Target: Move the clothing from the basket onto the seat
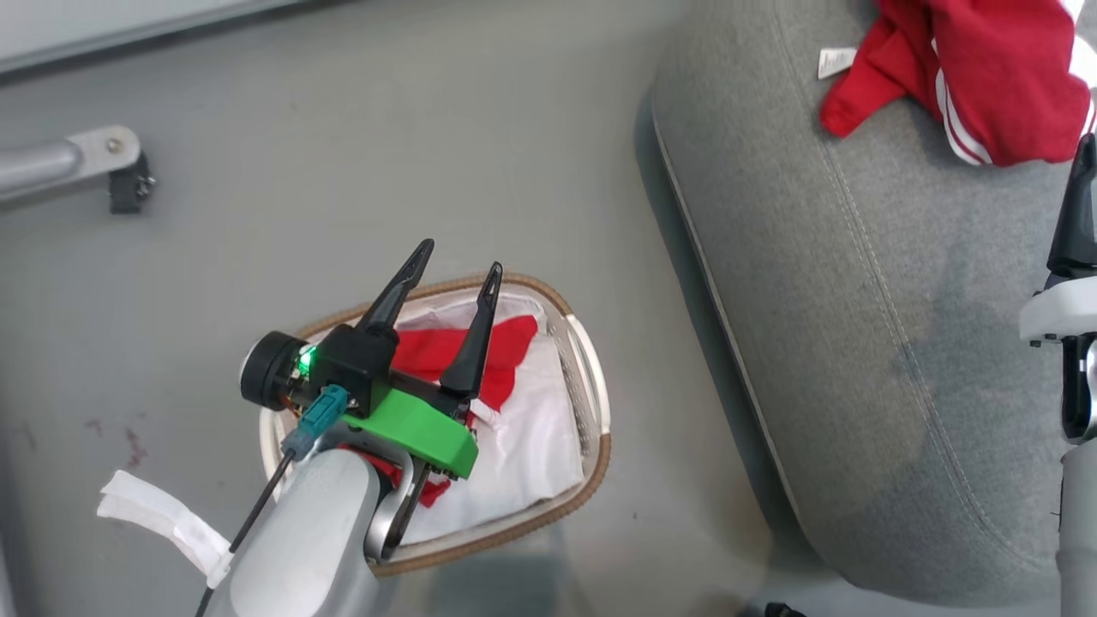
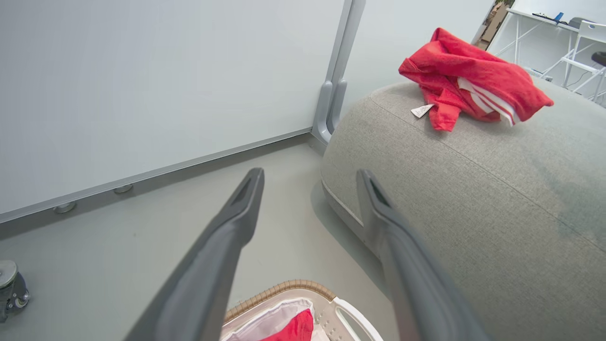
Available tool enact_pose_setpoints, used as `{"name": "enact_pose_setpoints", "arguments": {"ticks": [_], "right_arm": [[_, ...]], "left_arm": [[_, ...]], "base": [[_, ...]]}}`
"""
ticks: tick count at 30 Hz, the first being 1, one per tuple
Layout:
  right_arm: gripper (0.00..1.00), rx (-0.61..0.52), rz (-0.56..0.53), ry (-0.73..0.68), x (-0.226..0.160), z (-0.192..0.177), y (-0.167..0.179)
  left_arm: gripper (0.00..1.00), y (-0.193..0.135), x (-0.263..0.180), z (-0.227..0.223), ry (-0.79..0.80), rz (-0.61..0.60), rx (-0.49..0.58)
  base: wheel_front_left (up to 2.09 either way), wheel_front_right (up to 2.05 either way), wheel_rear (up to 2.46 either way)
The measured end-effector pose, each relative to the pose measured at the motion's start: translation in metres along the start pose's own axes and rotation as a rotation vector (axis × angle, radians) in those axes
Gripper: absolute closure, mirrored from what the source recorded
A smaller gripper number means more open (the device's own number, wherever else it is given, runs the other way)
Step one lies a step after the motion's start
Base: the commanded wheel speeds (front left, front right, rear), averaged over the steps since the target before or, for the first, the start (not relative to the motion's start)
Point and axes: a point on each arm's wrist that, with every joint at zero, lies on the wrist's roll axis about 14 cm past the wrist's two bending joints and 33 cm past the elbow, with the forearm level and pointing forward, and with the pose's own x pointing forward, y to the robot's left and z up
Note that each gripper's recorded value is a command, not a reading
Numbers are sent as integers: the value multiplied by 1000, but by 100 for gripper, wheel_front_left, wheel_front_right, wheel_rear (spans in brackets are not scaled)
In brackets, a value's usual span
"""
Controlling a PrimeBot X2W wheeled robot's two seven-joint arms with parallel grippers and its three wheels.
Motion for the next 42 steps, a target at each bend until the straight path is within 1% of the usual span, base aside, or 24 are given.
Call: {"name": "enact_pose_setpoints", "arguments": {"ticks": [2,5,9,13,18,21,25,32,42], "right_arm": [[0,8,27,-28,0,11,7],[0,33,87,-63,-3,26,28],[0,82,164,-89,-16,38,58],[0,140,237,-112,-31,50,86],[0,207,310,-118,-54,57,111],[0,243,340,-112,-68,58,119],[0,293,408,-81,-91,51,139],[0,341,472,-45,-115,44,157],[0,363,486,-49,-122,48,159]], "left_arm": [[0,1,-5,12,-26,26,1],[0,7,-18,27,-55,81,8],[0,17,-42,40,-82,167,5],[0,33,-73,49,-104,272,6],[0,46,-112,51,-115,388,10],[0,53,-134,53,-122,451,12],[0,58,-157,57,-141,506,10],[0,55,-181,57,-160,549,0],[0,49,-190,55,-159,555,0]], "base": [[0,0,0],[0,0,0],[0,0,0],[0,0,0],[0,0,0],[0,0,0],[0,0,0],[0,0,0],[0,0,0]]}}
